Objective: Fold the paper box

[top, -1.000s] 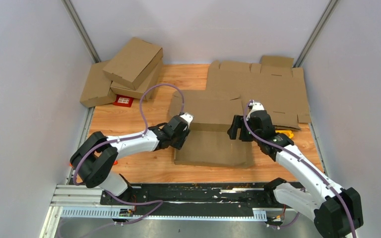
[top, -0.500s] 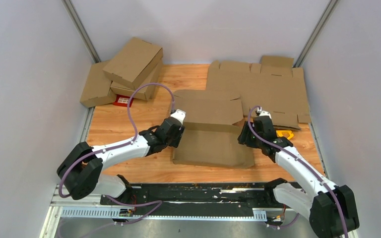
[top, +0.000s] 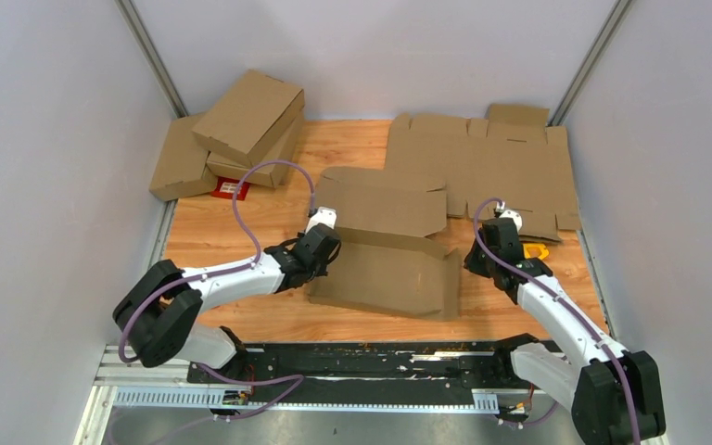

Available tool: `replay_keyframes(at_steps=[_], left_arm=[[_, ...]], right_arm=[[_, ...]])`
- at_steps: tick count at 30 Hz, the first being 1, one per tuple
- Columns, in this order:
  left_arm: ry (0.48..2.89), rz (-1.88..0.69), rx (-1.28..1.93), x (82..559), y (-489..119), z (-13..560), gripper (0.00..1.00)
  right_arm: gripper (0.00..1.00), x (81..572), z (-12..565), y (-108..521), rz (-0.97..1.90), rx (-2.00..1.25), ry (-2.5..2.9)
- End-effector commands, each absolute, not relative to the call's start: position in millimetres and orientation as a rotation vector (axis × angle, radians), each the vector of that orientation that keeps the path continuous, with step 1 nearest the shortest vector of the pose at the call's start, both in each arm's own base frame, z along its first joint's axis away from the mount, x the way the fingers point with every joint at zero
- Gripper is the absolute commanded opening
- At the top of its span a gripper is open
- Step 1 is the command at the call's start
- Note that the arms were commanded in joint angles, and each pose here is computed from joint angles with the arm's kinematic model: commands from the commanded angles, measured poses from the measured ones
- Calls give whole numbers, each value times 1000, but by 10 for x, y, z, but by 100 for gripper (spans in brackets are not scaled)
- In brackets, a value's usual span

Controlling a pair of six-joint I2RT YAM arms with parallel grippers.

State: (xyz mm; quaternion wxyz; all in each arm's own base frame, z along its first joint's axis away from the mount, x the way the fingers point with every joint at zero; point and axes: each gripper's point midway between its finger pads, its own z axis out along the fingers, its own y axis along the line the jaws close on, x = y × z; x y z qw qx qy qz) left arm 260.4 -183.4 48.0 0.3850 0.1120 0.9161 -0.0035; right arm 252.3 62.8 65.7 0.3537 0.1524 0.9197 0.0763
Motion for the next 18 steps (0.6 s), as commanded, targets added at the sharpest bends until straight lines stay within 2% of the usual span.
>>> replay_keyframes(at_steps=[1, 5, 10, 13, 15, 18], left_arm=[[2329, 2, 235, 2687, -1864, 531, 23], [2329, 12, 244, 2690, -1857, 531, 11], [2330, -1, 248, 2685, -1873, 536, 8], [2331, -12, 246, 2680, -1888, 537, 0], [2334, -15, 246, 2675, -1891, 532, 0], [2324, -15, 240, 2683, -1883, 566, 0]], right_arm=[[17, 2597, 728, 623, 211, 446, 2343], [15, 2649, 762, 697, 251, 461, 2355], [6, 2714, 855, 766, 282, 468, 2375], [3, 2711, 983, 782, 302, 437, 2351], [0, 2685, 1125, 914, 404, 351, 2319], [3, 2578, 1299, 1237, 628, 228, 2301]])
